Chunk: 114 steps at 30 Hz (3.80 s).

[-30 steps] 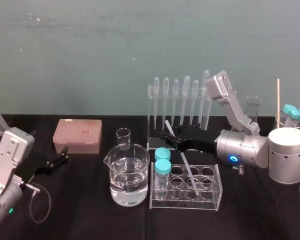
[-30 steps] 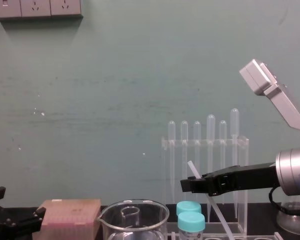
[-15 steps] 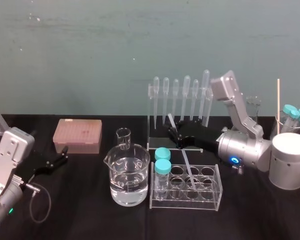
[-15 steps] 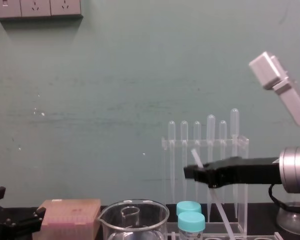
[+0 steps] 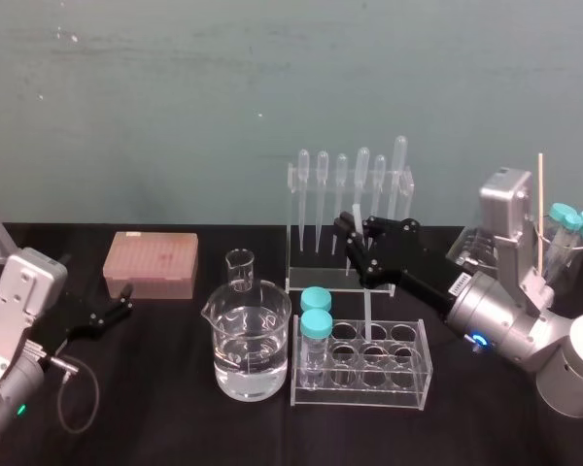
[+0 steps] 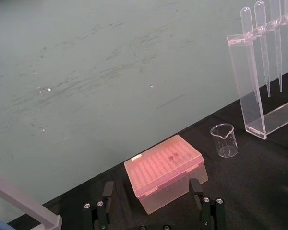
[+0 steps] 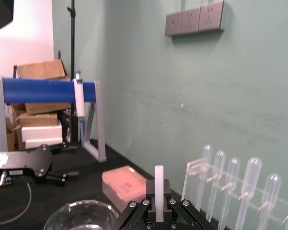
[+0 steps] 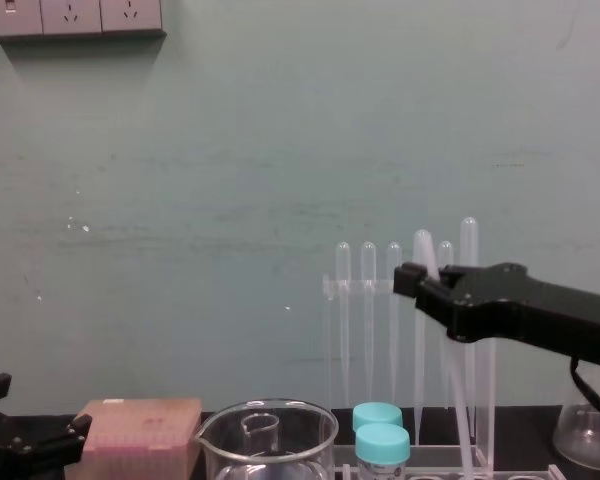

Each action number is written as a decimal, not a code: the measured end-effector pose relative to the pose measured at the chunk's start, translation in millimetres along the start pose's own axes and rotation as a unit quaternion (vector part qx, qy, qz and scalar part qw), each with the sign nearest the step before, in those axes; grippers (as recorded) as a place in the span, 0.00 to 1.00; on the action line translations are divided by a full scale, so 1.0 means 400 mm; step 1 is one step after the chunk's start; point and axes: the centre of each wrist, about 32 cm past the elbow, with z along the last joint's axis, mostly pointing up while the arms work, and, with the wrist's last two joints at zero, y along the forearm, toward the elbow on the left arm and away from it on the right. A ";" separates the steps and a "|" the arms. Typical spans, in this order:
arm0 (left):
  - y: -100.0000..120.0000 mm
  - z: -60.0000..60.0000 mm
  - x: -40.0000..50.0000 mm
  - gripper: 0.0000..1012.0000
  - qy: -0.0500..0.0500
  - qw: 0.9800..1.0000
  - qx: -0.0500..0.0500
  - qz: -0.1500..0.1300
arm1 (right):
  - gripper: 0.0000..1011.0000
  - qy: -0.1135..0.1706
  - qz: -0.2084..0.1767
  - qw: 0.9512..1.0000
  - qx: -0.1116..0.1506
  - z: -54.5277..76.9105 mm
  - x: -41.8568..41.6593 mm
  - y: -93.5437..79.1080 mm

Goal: Pick up the stirring rod with one hand, then place it down.

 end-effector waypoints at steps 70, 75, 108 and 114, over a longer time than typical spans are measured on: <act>0.000 0.000 0.000 0.99 0.000 1.000 0.000 0.000 | 0.06 0.005 -0.023 0.997 0.069 0.199 0.064 -0.041; 0.000 0.000 0.000 0.99 0.000 1.000 0.000 0.000 | 0.06 0.005 -0.022 0.997 0.069 0.197 0.064 -0.041; 0.000 0.000 0.000 0.99 0.000 1.000 0.000 0.000 | 0.06 0.007 -0.017 0.998 0.068 0.194 0.060 -0.045; 0.000 0.000 0.000 0.99 0.000 1.000 0.000 0.000 | 0.06 0.007 -0.016 0.998 0.067 0.194 0.060 -0.045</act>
